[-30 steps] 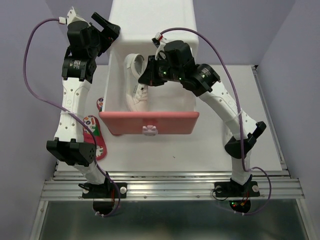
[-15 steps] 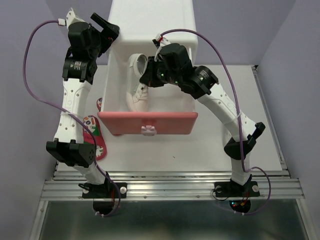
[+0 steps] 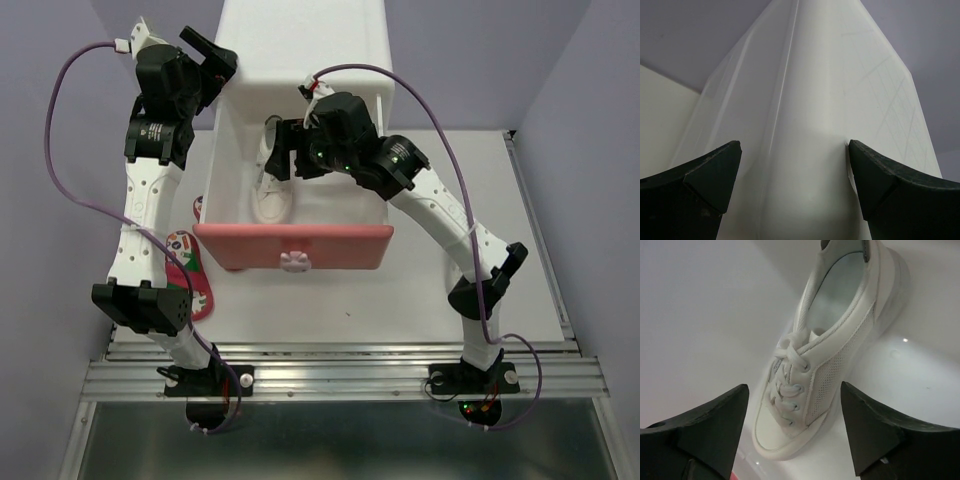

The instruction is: Place and organize the shoes in the shoe cabinet

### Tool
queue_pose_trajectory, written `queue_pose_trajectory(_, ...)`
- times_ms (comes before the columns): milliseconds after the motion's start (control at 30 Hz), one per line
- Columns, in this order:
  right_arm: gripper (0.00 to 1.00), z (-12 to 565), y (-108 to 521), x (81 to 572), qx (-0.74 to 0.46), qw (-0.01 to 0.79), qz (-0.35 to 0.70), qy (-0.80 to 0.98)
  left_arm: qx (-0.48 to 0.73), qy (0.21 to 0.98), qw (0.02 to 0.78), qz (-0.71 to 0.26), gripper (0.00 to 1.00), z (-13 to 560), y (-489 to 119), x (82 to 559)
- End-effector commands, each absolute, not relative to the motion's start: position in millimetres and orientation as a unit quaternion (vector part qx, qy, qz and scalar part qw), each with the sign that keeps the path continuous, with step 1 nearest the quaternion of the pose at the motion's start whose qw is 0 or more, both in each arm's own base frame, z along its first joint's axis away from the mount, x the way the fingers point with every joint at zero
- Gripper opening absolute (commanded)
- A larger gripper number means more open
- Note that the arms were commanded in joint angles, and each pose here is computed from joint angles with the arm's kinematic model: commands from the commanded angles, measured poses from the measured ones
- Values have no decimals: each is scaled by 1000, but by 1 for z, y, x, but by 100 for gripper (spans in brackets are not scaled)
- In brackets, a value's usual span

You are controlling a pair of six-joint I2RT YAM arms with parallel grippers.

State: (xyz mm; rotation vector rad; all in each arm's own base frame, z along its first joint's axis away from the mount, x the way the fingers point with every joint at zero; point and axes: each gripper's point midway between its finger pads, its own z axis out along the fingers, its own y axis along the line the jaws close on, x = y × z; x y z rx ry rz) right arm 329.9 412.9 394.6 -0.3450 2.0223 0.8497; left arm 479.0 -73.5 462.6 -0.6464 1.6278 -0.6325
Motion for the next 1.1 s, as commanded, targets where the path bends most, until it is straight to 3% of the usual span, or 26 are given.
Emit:
queue_pose_trajectory(0,81,429,405,324,-134,486,357,787,-317,832,448,-85,97,318,-27,457)
queue_pose_trajectory(100,99,439,392,328,-124,512,338,780,-317,832,447,-87,97,318,-27,456)
queue_pose_trajectory(233,100,466,374,333,-126,565,315,752,-316,833,446,-91,97,318,-29,455)
queue_pose_trajectory(433,100,545,362,319,-138,647,360,658,-317,833,444,-97,97,316,-31,456)
queue_pose_trajectory(667,100,637,316,309,-69,741,371,556,-315,829,450,-103,97,323,-32,457)
queue_pose_trajectory(867,100,625,229,353,51,765,261,587,-314,830,449,-107,97,324,-34,458)
queue_pose_trajectory(900,100,624,190,368,88,769,235,588,-315,830,447,-107,97,322,-34,459)
queue_pose_trajectory(1067,100,545,102,409,169,686,168,687,-313,828,452,-115,97,328,-36,462)
